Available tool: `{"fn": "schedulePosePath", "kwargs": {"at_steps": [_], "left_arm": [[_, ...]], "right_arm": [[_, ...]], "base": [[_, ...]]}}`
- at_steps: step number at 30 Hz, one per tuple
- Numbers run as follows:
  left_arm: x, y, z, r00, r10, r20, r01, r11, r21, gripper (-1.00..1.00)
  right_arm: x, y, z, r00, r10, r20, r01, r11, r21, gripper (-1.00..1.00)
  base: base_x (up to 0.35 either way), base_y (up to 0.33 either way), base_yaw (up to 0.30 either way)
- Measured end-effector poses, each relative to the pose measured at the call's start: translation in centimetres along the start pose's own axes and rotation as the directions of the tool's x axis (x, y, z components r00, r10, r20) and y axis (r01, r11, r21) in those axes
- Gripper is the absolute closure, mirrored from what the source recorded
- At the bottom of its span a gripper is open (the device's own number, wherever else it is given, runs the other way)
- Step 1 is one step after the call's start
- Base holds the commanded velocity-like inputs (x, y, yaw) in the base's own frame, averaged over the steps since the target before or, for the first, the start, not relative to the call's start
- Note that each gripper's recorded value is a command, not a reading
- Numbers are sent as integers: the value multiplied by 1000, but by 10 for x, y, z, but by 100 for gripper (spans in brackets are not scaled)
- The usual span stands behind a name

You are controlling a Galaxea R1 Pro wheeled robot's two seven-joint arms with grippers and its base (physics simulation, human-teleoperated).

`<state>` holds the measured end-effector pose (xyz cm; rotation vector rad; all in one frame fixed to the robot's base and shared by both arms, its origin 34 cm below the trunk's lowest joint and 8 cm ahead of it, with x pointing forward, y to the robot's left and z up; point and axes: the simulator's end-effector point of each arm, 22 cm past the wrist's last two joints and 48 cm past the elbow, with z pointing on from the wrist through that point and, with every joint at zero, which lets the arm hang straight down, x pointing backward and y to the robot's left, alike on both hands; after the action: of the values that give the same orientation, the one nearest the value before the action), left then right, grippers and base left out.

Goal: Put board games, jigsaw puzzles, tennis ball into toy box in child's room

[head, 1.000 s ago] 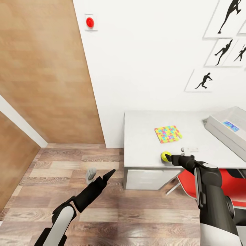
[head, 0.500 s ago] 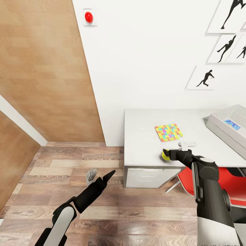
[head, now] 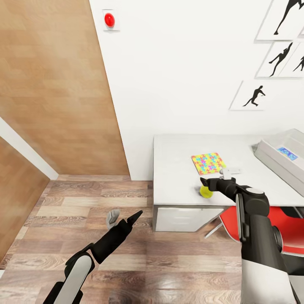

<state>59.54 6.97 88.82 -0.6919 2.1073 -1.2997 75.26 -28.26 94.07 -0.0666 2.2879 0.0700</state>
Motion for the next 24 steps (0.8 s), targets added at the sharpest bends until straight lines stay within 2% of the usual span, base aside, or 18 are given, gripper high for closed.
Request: {"fn": "schedulePosePath", "kwargs": {"at_steps": [24], "left_arm": [[4, 10, 2, 1000, -14, -8, 14, 1000, -16, -100]], "right_arm": [[-2, 3, 9, 1000, -9, -1, 9, 1000, -8, -100]], "base": [[0, 0, 0]]}}
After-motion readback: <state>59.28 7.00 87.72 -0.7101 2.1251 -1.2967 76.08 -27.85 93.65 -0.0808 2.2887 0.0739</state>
